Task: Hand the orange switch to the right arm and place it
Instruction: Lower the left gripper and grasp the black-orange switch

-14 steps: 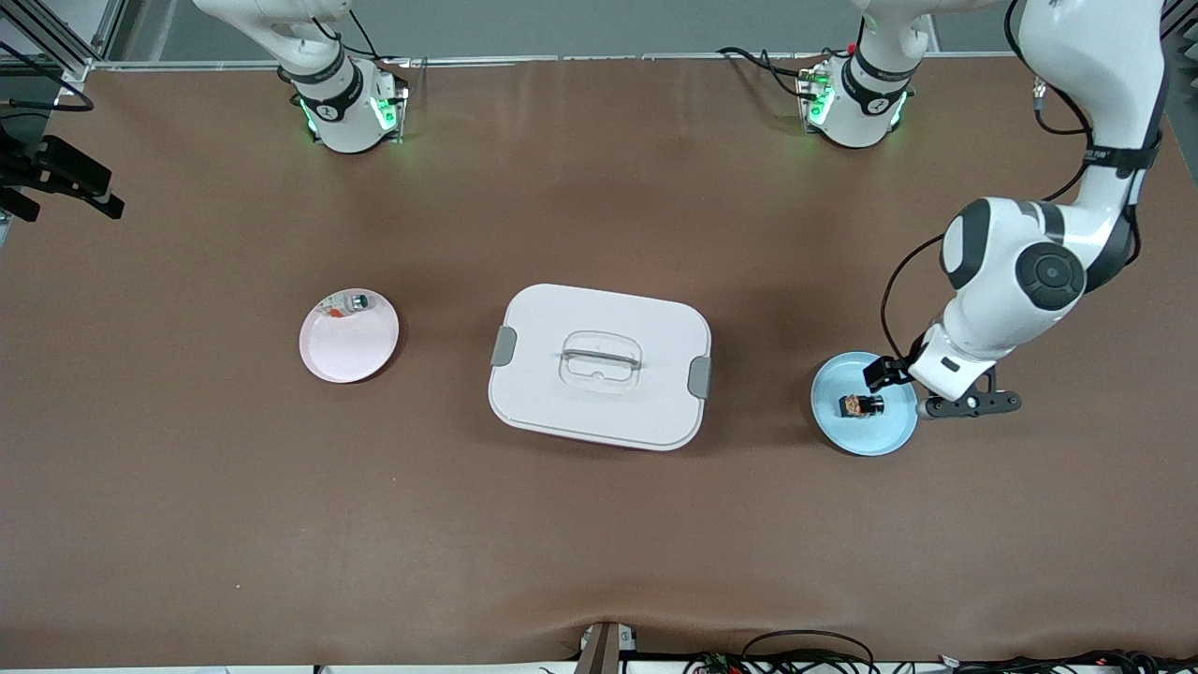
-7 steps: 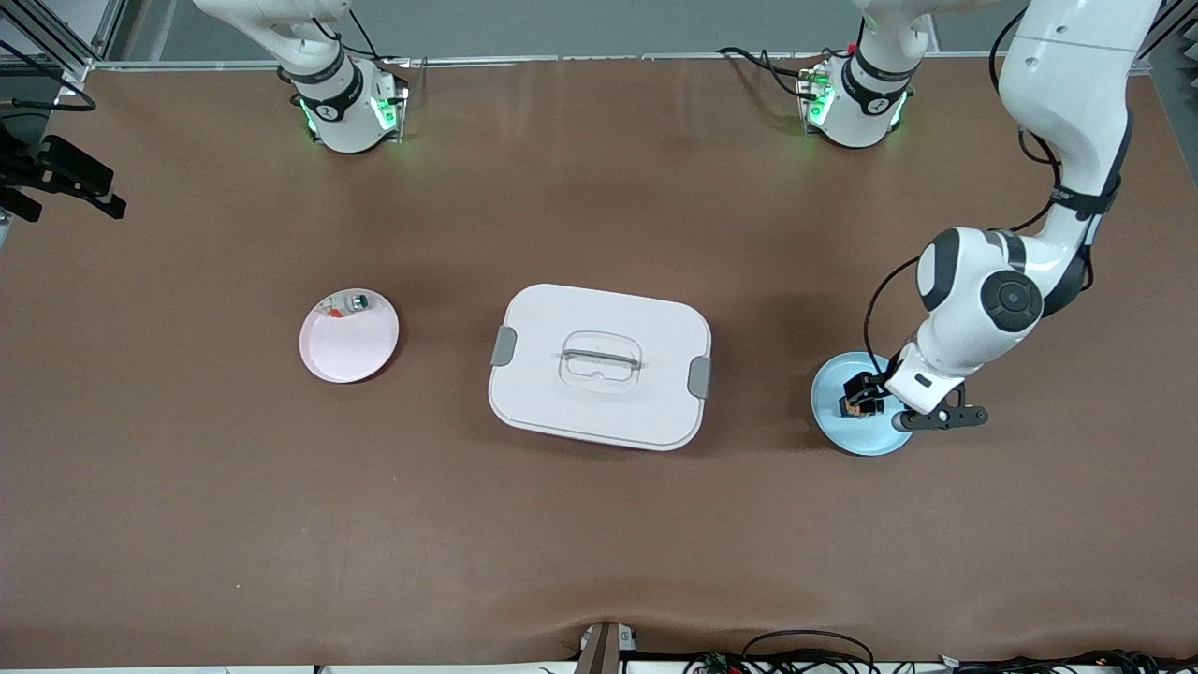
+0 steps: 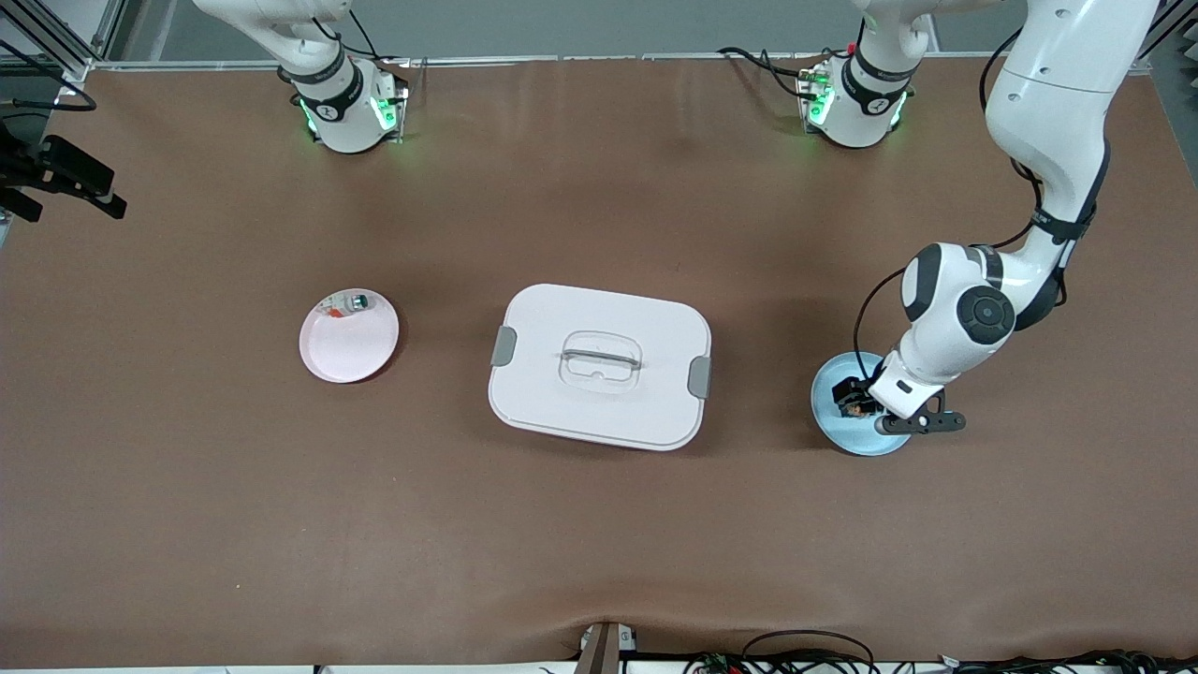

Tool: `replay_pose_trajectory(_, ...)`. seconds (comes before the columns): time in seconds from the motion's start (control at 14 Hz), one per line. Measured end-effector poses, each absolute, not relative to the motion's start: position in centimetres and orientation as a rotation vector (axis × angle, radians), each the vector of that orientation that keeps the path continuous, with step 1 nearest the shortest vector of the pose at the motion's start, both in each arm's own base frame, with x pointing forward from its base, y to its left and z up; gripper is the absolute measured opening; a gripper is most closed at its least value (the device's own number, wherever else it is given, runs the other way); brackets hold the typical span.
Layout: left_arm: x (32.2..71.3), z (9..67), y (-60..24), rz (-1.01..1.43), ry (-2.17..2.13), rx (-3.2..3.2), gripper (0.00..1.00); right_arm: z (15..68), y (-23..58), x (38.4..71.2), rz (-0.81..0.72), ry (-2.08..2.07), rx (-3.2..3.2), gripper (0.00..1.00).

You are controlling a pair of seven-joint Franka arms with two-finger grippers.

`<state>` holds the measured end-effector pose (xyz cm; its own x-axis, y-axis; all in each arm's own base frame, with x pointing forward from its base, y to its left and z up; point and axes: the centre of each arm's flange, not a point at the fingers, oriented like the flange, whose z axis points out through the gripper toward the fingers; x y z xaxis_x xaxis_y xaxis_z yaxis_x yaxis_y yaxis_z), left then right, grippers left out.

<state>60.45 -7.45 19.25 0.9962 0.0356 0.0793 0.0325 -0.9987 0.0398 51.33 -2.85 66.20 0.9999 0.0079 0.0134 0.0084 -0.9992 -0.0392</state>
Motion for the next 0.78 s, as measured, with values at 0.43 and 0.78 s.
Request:
replay_pose_trajectory(0.43,60.4,17.7,-7.5,0.133,0.053,3.092,1.0,66.2,-2.9,51.3,-0.02,-0.013,-3.102,1.0)
replay_pose_trajectory(0.78,60.5,17.8,-7.4,0.138,0.055,3.091,0.73,66.2,-3.0,51.3,-0.022,-0.009,-3.102,1.0)
